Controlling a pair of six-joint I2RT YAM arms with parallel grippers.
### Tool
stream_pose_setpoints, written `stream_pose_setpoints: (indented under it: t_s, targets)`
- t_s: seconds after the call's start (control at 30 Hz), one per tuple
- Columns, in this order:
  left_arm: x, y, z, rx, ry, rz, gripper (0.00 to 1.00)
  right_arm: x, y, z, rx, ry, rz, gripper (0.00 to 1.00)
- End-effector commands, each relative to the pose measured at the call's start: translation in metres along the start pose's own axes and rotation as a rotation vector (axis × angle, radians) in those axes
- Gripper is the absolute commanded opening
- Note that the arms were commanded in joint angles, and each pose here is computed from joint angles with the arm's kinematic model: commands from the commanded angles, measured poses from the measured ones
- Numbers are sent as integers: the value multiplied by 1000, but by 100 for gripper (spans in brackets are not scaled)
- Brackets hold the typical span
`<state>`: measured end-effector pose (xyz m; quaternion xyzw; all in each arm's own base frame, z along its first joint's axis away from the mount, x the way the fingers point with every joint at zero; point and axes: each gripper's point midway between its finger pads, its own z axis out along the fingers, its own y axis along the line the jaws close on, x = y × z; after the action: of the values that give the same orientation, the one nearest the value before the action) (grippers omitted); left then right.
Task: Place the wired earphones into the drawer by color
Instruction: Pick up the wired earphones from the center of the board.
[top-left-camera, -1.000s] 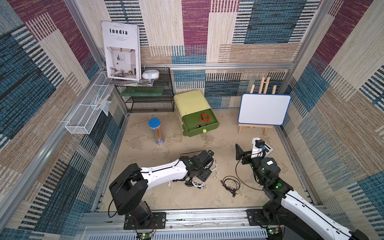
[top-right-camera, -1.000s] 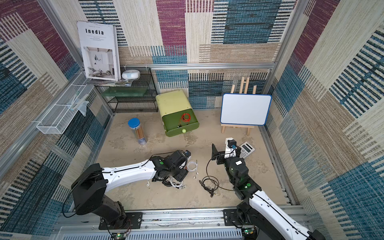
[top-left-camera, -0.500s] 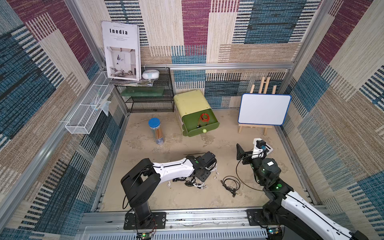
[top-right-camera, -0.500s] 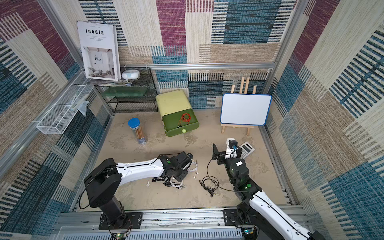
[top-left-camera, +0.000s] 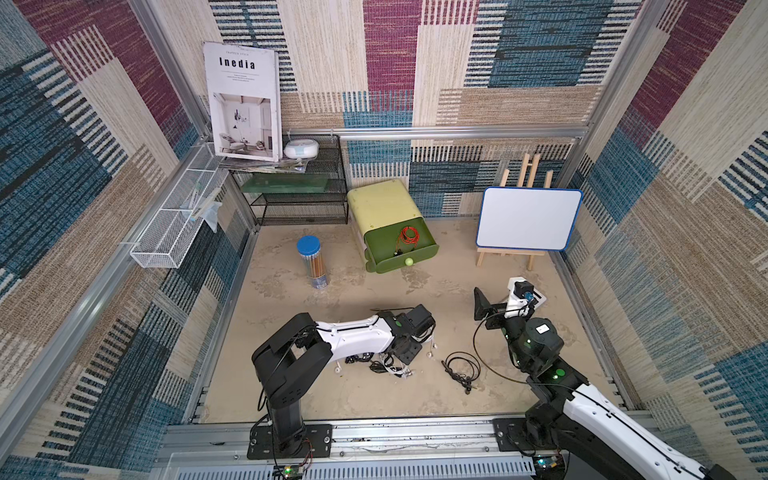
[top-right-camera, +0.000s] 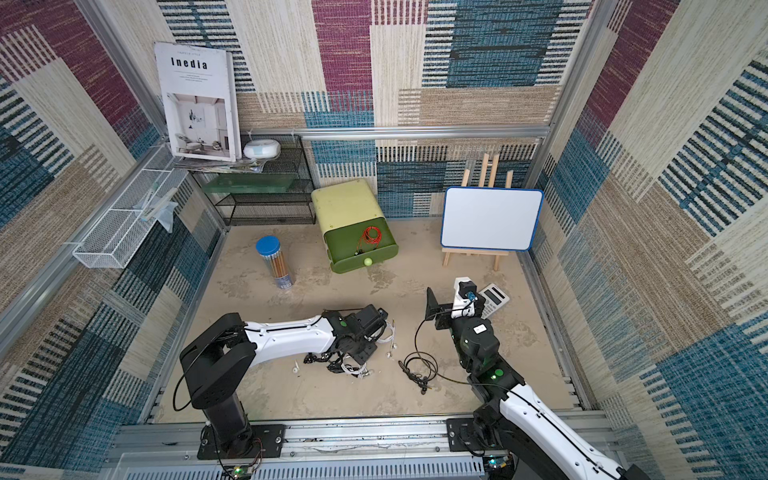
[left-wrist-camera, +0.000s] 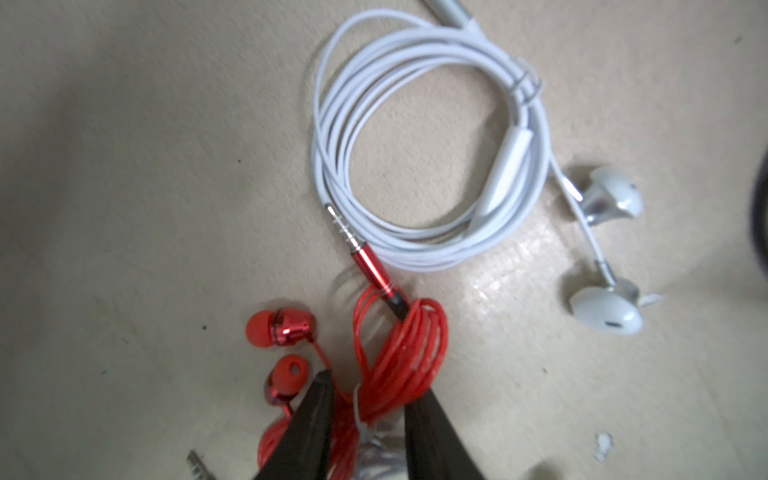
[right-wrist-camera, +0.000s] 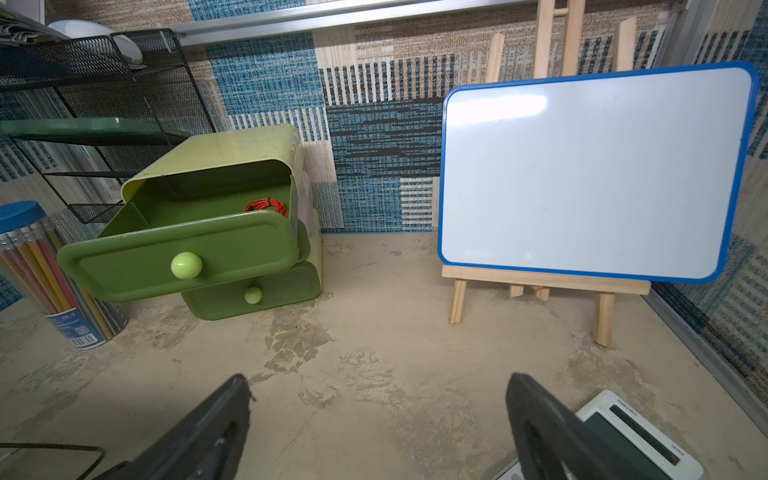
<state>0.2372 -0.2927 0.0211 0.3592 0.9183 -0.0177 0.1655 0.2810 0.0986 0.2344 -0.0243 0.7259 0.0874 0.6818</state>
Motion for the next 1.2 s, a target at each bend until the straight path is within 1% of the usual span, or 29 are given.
stream_pose_setpoints:
  t_s: [0.0, 0.07, 0.17, 0.47, 0.73, 1.17]
  targets:
    - [3, 5, 0, -32, 10, 9, 30, -6, -1, 0, 6, -27, 16, 99]
    - [2, 6, 0, -36, 8, 8, 25, -7, -1, 0, 6, -27, 16, 99]
    - [3, 6, 1, -37, 10, 12, 16, -6, -1, 0, 7, -26, 16, 99]
    - [1, 8, -3, -48, -4, 12, 1, -7, -1, -1, 9, -29, 16, 100]
    - [-3, 18, -16, -87, -51, -16, 0, -8, -2, -2, 10, -35, 19, 99]
    - [-12, 39, -65, -152, -180, -76, 0, -9, -3, -3, 12, -39, 21, 100]
